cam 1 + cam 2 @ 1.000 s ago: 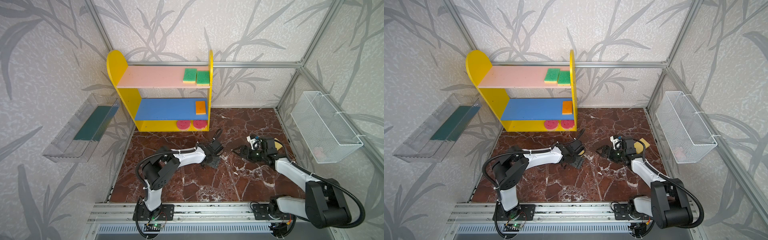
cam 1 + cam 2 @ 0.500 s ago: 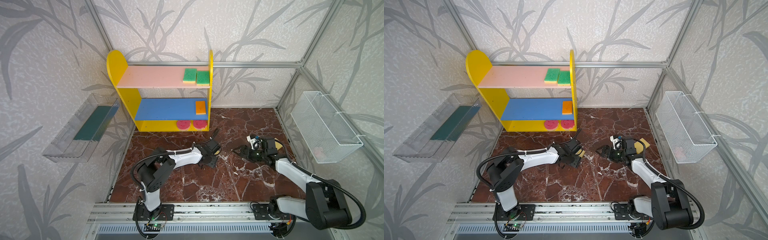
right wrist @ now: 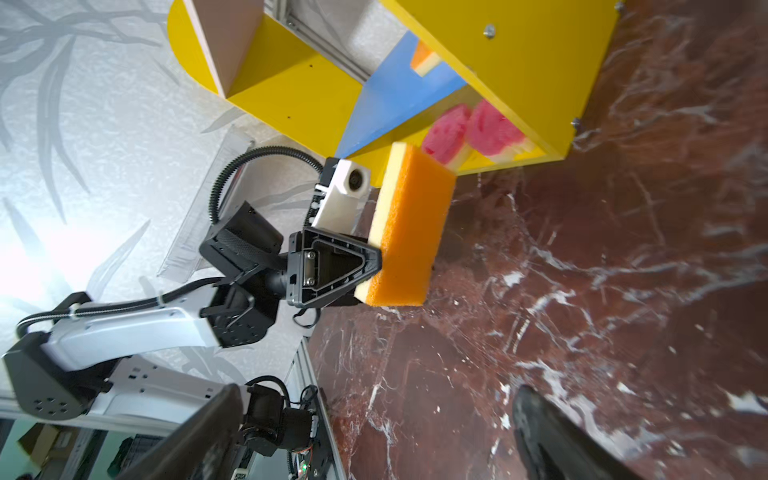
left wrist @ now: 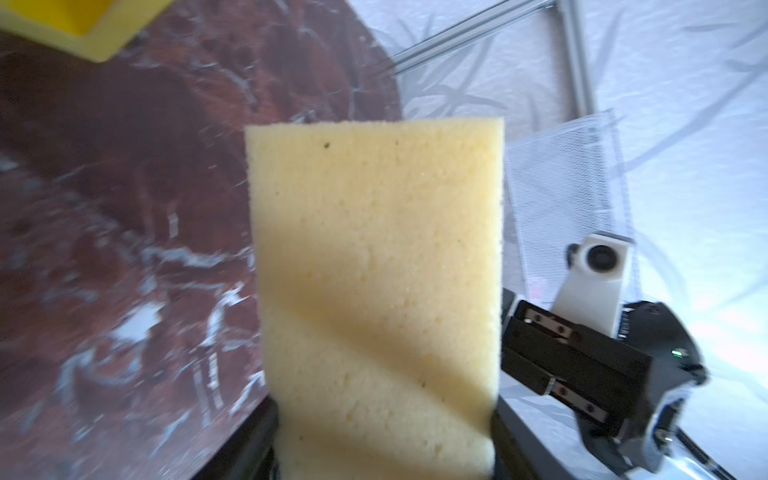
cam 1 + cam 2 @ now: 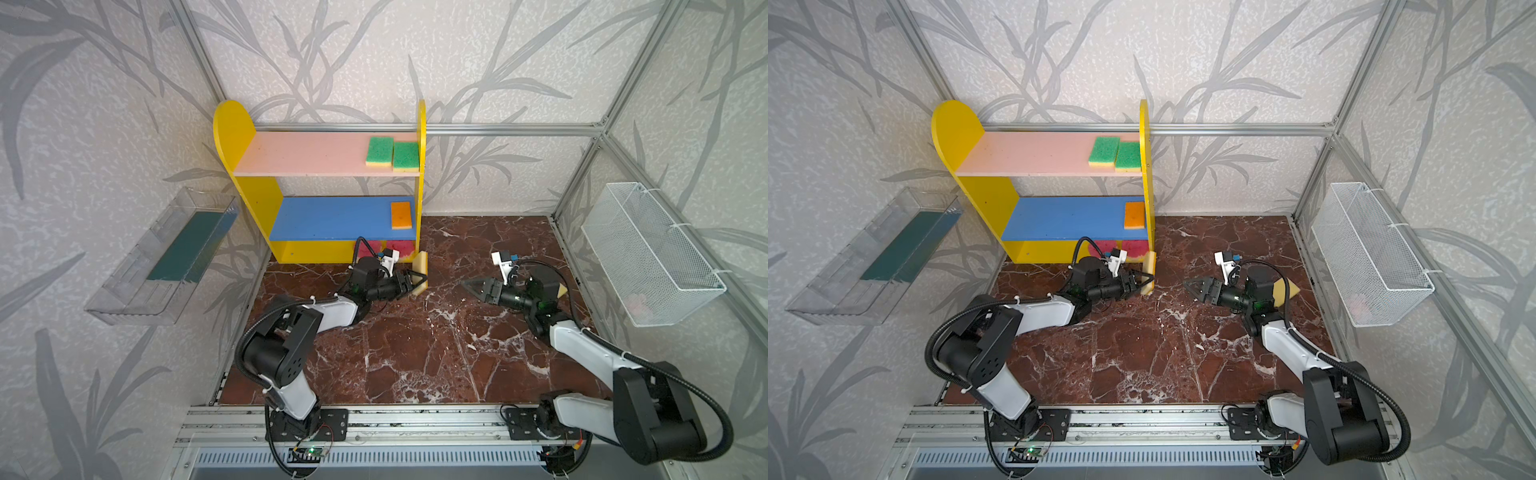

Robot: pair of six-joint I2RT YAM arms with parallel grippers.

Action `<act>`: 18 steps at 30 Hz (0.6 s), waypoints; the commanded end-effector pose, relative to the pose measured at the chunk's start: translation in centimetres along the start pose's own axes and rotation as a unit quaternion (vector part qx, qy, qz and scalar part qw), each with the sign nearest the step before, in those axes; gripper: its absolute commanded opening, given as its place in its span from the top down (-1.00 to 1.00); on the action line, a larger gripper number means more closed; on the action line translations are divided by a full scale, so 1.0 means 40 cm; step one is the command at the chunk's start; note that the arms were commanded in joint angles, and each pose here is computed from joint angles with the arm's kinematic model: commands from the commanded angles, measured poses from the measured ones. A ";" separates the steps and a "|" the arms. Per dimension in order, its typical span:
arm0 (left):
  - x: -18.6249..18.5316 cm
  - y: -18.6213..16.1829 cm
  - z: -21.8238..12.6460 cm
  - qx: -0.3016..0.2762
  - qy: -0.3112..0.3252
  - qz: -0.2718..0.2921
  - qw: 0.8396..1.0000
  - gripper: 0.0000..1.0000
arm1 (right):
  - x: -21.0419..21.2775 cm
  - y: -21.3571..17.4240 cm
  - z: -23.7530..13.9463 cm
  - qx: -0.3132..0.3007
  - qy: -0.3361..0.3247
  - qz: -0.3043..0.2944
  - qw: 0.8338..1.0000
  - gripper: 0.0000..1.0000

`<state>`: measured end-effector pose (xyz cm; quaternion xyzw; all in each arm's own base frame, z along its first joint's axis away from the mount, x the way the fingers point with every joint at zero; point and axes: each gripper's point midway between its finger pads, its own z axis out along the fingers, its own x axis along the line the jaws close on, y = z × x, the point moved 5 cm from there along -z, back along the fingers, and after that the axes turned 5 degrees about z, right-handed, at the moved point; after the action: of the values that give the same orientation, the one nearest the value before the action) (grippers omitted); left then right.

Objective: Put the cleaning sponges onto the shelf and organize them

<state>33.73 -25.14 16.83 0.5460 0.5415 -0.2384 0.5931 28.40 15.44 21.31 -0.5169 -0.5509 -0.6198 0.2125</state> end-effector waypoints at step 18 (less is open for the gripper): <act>-0.177 0.092 0.030 0.011 -0.191 0.027 0.981 -0.29 | 0.078 0.205 0.213 0.035 0.159 -0.009 0.987 -0.98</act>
<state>35.41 -27.09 23.14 0.5085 0.4308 -0.3156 0.6754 37.63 20.98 24.70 -0.4383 -0.5304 -0.6580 0.3060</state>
